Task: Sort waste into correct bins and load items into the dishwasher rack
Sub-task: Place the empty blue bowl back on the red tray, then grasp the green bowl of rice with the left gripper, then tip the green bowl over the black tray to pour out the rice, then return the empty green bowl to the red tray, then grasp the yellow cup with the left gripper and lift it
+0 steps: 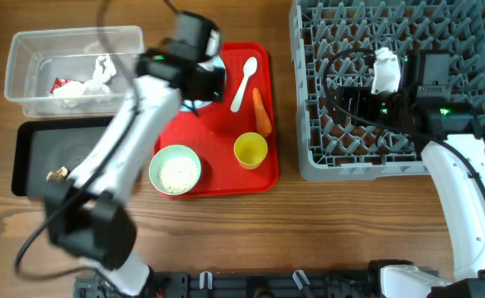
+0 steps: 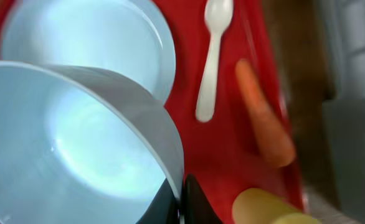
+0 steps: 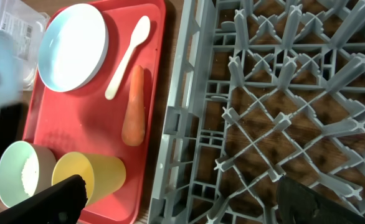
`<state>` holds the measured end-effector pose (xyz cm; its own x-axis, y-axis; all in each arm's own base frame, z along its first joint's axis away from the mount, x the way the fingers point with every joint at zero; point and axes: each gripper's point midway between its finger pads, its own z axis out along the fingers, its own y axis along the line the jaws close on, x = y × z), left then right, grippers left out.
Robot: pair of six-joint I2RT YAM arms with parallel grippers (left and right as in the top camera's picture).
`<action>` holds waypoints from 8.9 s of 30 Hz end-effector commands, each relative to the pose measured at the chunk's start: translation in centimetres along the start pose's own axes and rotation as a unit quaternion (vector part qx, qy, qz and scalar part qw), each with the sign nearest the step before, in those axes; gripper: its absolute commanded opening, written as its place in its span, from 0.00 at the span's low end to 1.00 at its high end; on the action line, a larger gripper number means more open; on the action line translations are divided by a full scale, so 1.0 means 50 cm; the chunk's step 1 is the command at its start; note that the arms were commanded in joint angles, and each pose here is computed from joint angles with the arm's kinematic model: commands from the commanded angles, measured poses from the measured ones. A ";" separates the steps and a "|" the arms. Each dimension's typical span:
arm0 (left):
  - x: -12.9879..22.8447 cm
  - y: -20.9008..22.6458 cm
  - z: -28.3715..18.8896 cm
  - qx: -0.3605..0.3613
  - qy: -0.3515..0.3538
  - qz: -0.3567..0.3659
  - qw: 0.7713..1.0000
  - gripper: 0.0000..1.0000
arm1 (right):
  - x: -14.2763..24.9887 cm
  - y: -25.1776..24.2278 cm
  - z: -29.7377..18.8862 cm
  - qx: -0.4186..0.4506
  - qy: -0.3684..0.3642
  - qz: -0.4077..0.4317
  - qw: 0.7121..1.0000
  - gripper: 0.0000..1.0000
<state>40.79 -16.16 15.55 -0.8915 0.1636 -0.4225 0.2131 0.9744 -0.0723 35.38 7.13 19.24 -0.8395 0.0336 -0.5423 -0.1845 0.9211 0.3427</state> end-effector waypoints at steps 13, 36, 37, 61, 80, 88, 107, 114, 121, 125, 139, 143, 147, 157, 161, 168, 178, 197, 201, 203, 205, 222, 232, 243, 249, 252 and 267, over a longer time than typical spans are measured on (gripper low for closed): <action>0.161 -0.091 0.151 -0.045 0.153 0.094 0.983 0.04 | -0.008 0.003 -0.001 -0.001 -0.002 -0.002 1.000 1.00; 0.159 -0.027 -0.071 -0.032 0.176 -0.018 0.984 0.64 | -0.009 0.003 -0.001 -0.001 -0.003 -0.002 1.000 1.00; 0.177 -0.025 -0.069 -0.034 0.192 -0.018 0.981 0.64 | -0.009 0.003 -0.001 -0.001 -0.003 -0.002 1.000 1.00; 0.430 0.013 0.139 -0.067 0.266 -0.134 0.952 0.23 | -0.009 0.003 -0.001 -0.001 -0.003 -0.002 1.000 1.00; 0.337 0.008 0.131 -0.075 0.206 -0.153 0.964 0.04 | -0.015 0.003 -0.001 -0.001 -0.008 -0.004 1.000 1.00; 0.325 0.020 0.068 -0.088 0.231 -0.162 0.955 0.04 | -0.018 0.001 -0.001 0.002 -0.012 -0.005 1.000 1.00; 0.132 0.280 -0.115 0.158 0.071 -0.298 0.939 0.04 | -0.019 0.001 -0.001 0.002 -0.013 -0.005 1.000 1.00; 0.135 0.411 -0.150 0.272 -0.023 -0.340 0.900 0.04 | -0.019 0.001 -0.001 0.002 -0.013 -0.005 1.000 1.00; 0.172 0.488 -0.136 0.362 -0.061 -0.396 0.842 0.04 | -0.016 0.001 -0.001 0.002 -0.010 -0.003 1.000 1.00; 0.194 0.524 -0.124 0.379 -0.069 -0.431 0.816 0.04 | -0.014 0.001 -0.001 0.002 -0.008 -0.002 1.000 1.00; 0.165 0.520 -0.176 0.469 -0.100 -0.498 0.723 0.04 | -0.002 0.000 -0.001 0.003 0.004 0.002 1.000 1.00; 0.171 0.516 -0.184 0.474 -0.087 -0.516 0.708 0.04 | -0.002 0.000 -0.001 0.003 0.004 0.002 1.000 1.00; 0.195 0.534 -0.195 0.466 -0.081 -0.544 0.693 0.04 | -0.002 0.000 -0.001 0.003 0.004 0.002 1.000 1.00; 0.240 0.581 -0.230 0.456 -0.102 -0.584 0.664 0.04 | -0.002 0.000 -0.001 0.003 0.004 0.004 1.000 1.00; 0.245 0.594 -0.237 0.453 -0.123 -0.577 0.668 0.04 | -0.002 0.000 -0.001 0.003 0.004 0.006 1.000 1.00; 0.256 0.605 -0.249 0.453 -0.126 -0.594 0.652 0.04 | -0.002 0.000 -0.001 0.003 0.004 0.006 1.000 1.00; 0.257 0.599 -0.254 0.452 -0.112 -0.607 0.644 0.04 | 0.001 0.000 -0.001 0.003 0.007 0.016 1.000 1.00; 0.182 0.497 -0.321 0.460 -0.119 -0.545 0.691 0.04 | 0.008 0.000 -0.001 0.004 0.014 0.019 1.000 1.00; 0.137 0.368 -0.344 0.450 -0.132 -0.378 0.798 0.04 | 0.008 0.000 -0.001 0.004 0.014 0.020 1.000 1.00; 0.136 0.316 -0.330 0.435 -0.104 -0.320 0.835 0.04 | 0.008 0.000 -0.001 0.004 0.014 0.019 1.000 1.00; 0.148 0.264 -0.302 0.413 -0.055 -0.265 0.870 0.04 | 0.008 0.000 -0.001 0.004 0.014 0.019 1.000 1.00; 0.337 0.059 0.027 0.027 0.235 -0.231 0.944 0.04 | 0.004 -0.001 -0.001 0.004 0.010 0.016 1.000 1.00; 0.346 0.004 0.087 0.019 0.191 -0.152 0.970 0.20 | 0.003 -0.001 -0.001 0.004 0.009 0.016 1.000 1.00; 0.214 -0.025 0.023 0.048 0.127 -0.148 0.980 0.63 | -0.003 0.000 -0.001 0.003 0.002 0.014 1.000 1.00; 0.164 -0.049 0.024 0.085 0.085 -0.124 0.985 0.72 | -0.006 0.000 -0.001 0.003 0.000 0.013 1.000 1.00; 0.134 -0.067 0.024 0.104 0.053 -0.097 0.988 0.71 | -0.013 0.001 -0.001 0.002 -0.007 0.011 1.000 1.00; 0.208 -0.131 0.083 0.082 0.157 0.018 0.984 0.71 | -0.014 0.001 -0.001 0.002 -0.008 0.011 1.000 1.00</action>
<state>33.44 -19.56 10.21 -0.9788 0.1077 -0.1745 0.1520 0.9522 -0.2649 35.57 7.12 19.36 -0.8372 0.0485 -0.5448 -0.1740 0.9207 0.3493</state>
